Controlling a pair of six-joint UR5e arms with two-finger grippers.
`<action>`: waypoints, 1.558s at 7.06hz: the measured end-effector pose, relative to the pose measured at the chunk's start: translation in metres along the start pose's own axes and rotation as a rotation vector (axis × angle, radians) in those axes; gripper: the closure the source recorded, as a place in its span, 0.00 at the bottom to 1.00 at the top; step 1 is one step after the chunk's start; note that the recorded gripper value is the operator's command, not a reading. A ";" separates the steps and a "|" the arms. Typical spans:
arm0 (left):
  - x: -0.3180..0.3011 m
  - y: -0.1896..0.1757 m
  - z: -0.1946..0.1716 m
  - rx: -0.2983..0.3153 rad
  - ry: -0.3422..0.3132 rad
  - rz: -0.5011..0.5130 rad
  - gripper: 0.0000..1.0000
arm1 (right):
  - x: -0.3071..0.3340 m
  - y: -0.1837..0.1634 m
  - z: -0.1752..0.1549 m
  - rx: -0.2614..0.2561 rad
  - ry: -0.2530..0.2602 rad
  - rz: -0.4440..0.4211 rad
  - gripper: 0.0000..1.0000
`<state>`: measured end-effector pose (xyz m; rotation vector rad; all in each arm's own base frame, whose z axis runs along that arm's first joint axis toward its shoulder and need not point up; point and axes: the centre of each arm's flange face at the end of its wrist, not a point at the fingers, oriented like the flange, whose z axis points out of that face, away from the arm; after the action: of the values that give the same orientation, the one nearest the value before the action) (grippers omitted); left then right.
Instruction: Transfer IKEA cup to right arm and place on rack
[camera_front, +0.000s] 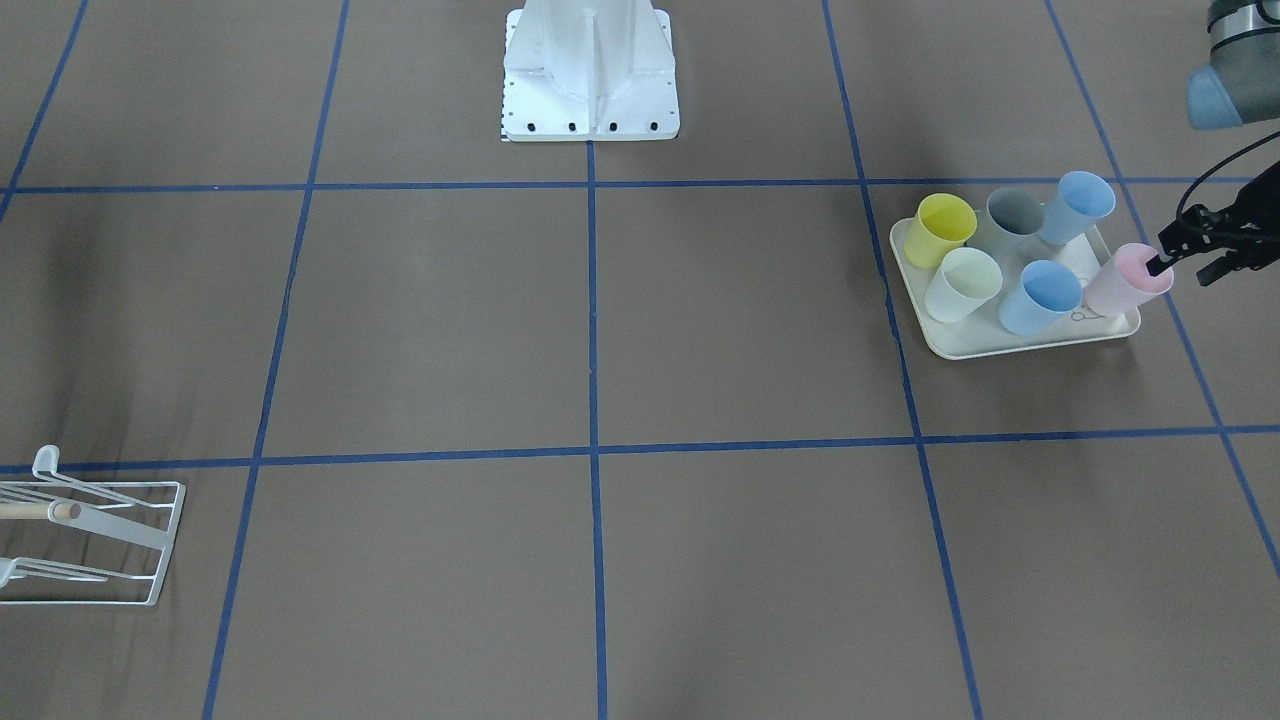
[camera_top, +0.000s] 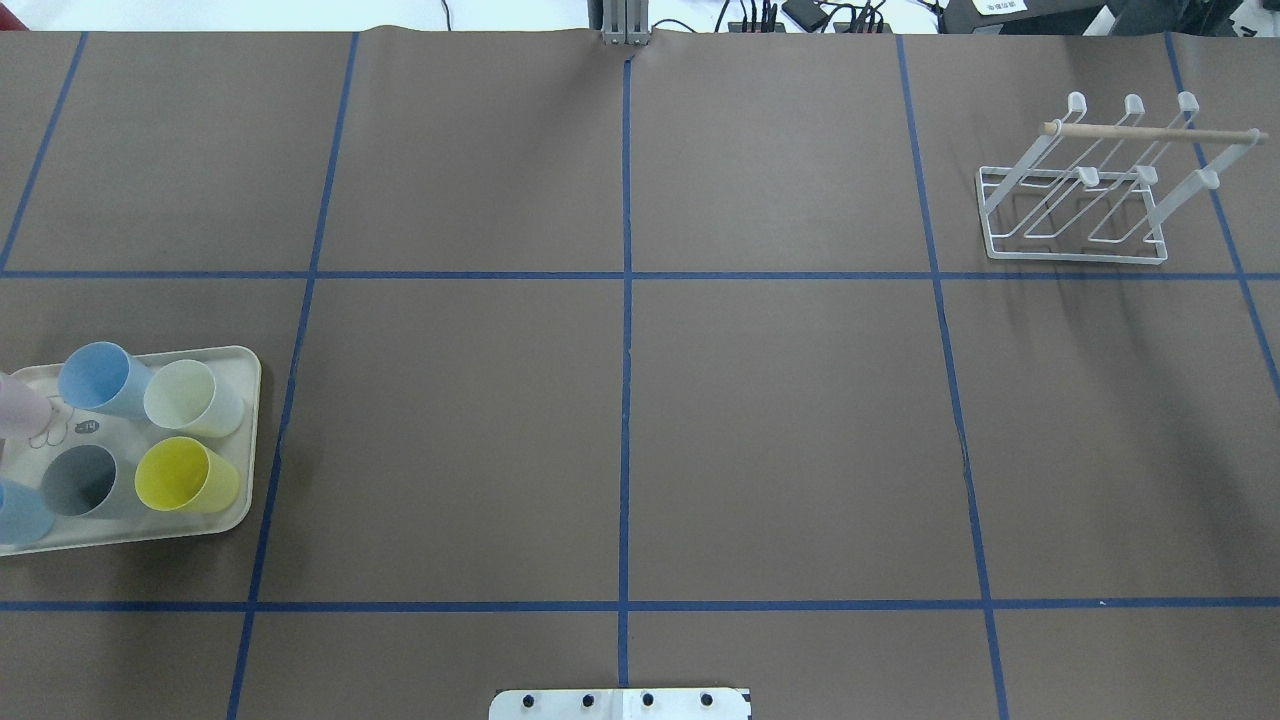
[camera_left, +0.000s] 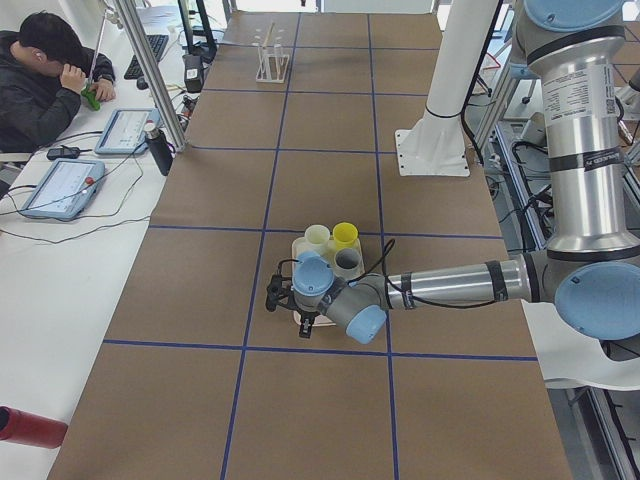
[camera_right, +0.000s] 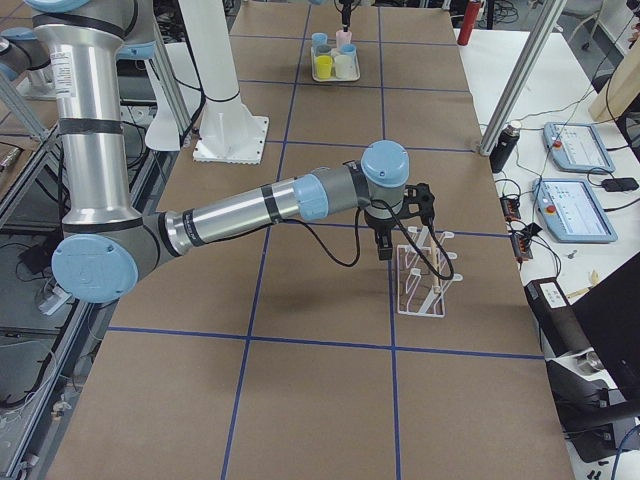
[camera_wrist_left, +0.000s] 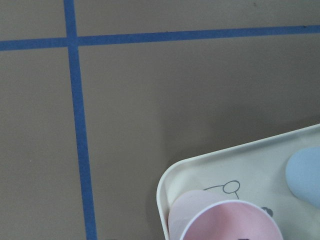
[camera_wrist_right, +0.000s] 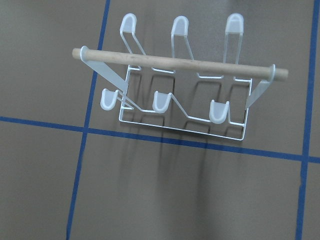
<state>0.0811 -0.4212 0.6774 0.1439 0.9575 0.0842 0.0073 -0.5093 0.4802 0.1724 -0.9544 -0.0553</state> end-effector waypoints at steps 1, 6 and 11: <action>0.003 0.000 0.003 -0.007 0.002 0.008 0.40 | 0.000 0.000 0.000 0.000 0.000 0.000 0.00; 0.012 0.003 0.014 -0.033 0.009 0.033 1.00 | -0.001 0.000 0.000 0.000 -0.003 0.002 0.00; -0.020 -0.021 -0.060 0.154 -0.040 -0.043 1.00 | -0.026 -0.020 -0.013 0.034 -0.009 -0.013 0.00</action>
<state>0.0203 -0.4398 0.6563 0.2660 0.9269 -0.0326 0.0036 -0.5243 0.4489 0.2101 -0.9631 -0.0517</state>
